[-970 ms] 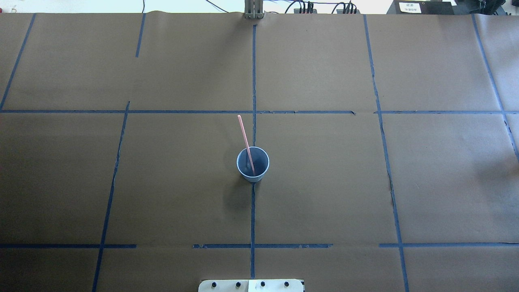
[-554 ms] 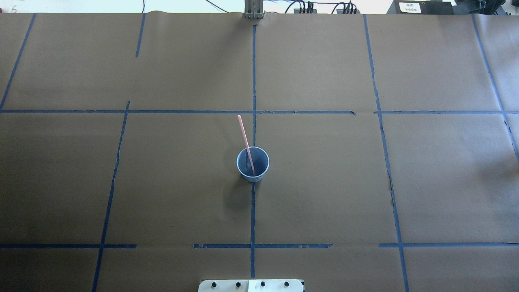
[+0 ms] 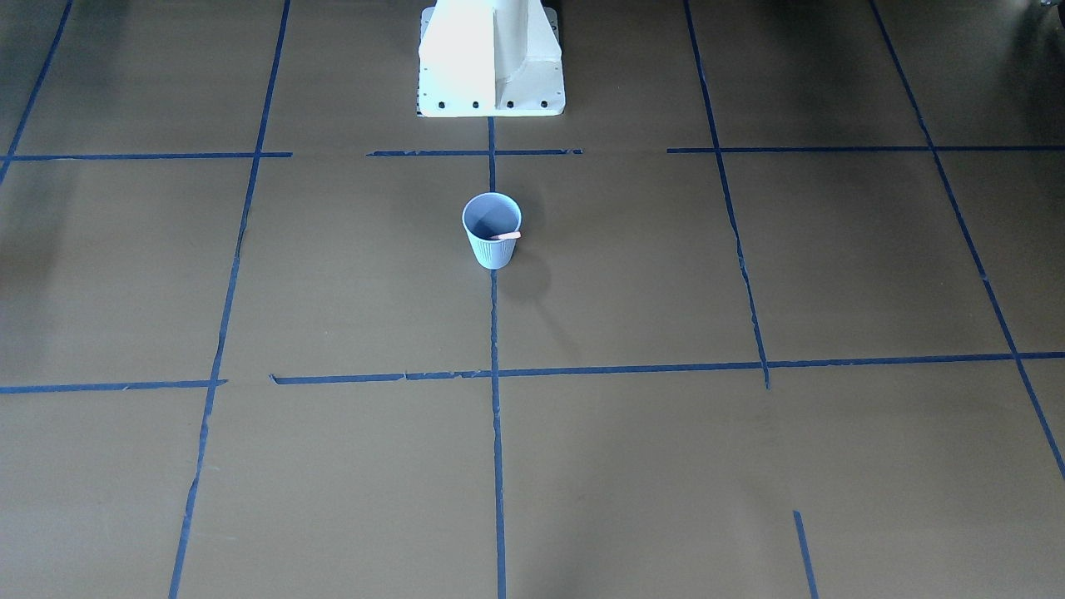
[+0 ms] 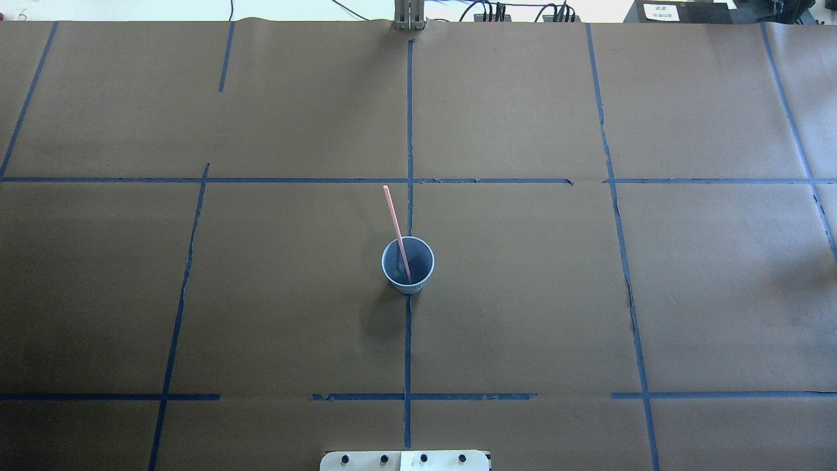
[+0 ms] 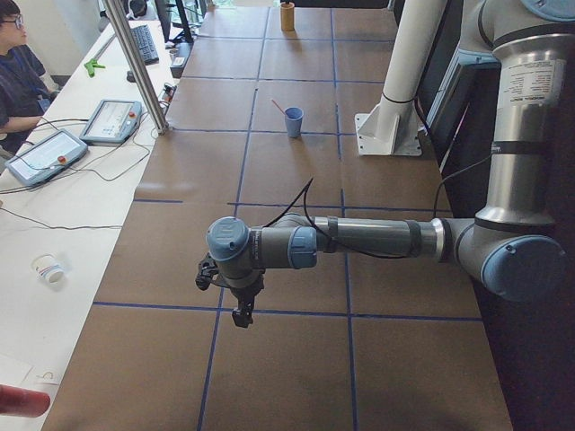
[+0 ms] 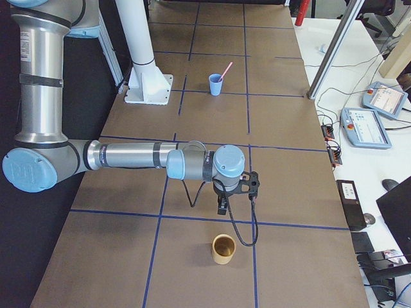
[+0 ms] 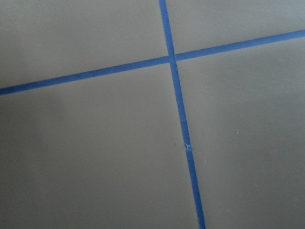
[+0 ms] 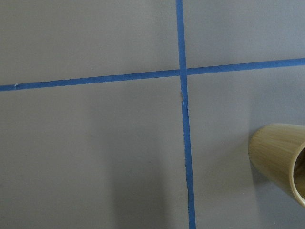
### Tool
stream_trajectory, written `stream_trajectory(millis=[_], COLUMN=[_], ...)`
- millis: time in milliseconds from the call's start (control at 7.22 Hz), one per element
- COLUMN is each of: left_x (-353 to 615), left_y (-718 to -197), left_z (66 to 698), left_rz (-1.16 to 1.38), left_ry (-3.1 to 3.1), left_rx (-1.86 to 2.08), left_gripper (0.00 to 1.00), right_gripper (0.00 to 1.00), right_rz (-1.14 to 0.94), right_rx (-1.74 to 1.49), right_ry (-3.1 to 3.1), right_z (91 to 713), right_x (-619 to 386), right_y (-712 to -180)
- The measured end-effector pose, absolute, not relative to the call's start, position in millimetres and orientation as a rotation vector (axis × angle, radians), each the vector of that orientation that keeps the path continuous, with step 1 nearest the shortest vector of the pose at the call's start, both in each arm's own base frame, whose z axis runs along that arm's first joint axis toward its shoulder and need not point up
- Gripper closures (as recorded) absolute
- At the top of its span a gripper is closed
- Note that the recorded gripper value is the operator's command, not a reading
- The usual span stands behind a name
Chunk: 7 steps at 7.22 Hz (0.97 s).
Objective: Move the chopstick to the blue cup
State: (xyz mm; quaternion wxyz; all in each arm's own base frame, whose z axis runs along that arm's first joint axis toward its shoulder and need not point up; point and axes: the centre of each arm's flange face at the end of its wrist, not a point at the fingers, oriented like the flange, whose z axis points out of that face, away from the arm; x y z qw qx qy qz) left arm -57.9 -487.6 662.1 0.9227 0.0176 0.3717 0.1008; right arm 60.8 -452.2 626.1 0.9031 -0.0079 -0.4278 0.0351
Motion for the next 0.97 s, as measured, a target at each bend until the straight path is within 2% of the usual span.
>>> stream_trajectory(millis=[970], left_x=[-77.6], left_y=[-486.2], left_z=[663.3], left_rz=[0.166], left_ry=[0.761], left_rx=[0.059], left_gripper=[0.0], right_gripper=[0.0], right_rz=[0.08], right_rx=[-0.007], right_ry=[-0.861], right_z=[629.6], right_x=[68.8], right_y=[-449.7])
